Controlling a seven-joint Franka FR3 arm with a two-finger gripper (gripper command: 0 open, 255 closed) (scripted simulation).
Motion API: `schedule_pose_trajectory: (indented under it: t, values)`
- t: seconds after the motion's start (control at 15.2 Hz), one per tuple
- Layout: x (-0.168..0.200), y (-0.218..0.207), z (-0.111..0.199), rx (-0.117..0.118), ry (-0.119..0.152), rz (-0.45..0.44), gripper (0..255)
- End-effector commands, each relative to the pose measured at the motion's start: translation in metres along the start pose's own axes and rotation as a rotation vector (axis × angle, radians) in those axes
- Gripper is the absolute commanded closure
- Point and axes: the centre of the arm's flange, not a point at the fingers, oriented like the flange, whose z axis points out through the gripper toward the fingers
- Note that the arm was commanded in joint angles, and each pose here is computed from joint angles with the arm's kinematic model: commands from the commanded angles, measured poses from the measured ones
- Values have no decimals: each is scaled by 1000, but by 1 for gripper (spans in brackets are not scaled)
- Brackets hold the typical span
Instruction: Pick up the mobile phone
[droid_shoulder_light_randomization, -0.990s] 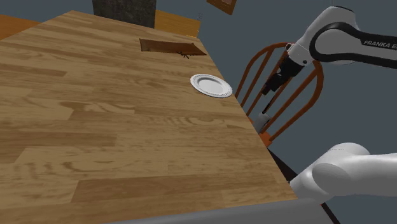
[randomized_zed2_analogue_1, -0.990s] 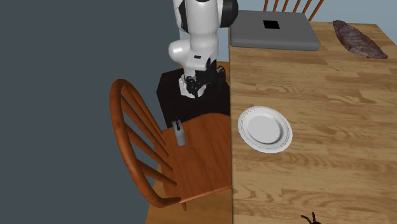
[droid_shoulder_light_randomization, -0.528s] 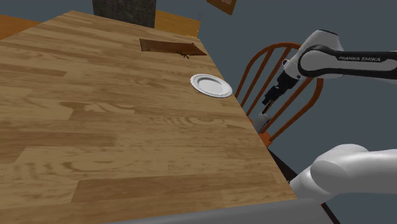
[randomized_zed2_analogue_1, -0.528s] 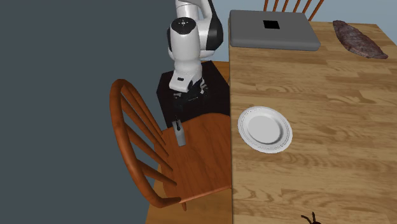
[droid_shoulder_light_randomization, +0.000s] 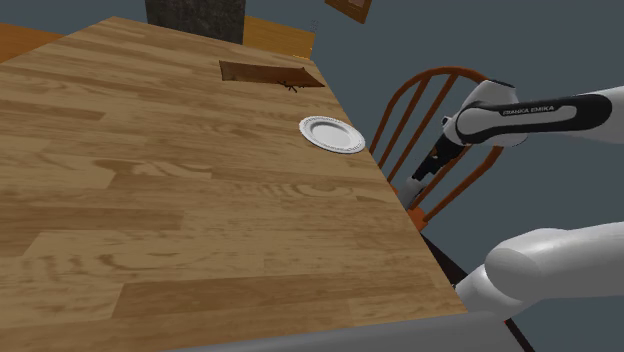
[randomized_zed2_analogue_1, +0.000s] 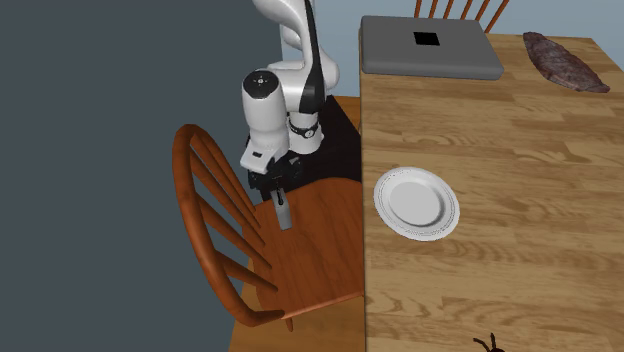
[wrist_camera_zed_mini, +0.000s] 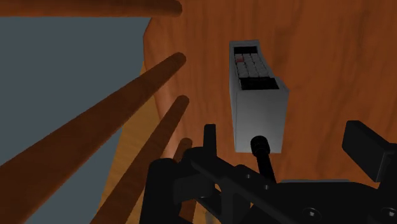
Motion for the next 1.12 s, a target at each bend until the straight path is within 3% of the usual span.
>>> schedule_pose_trajectory:
  t: [0.0, 0.53, 0.59, 1.06]
  values:
    - [-2, 5, 13, -3, -3, 2, 0]
    - [-4, 5, 48, -3, -3, 2, 0]
    - [-5, 5, 48, -3, -3, 2, 255]
    - [-5, 5, 47, -3, -3, 2, 255]
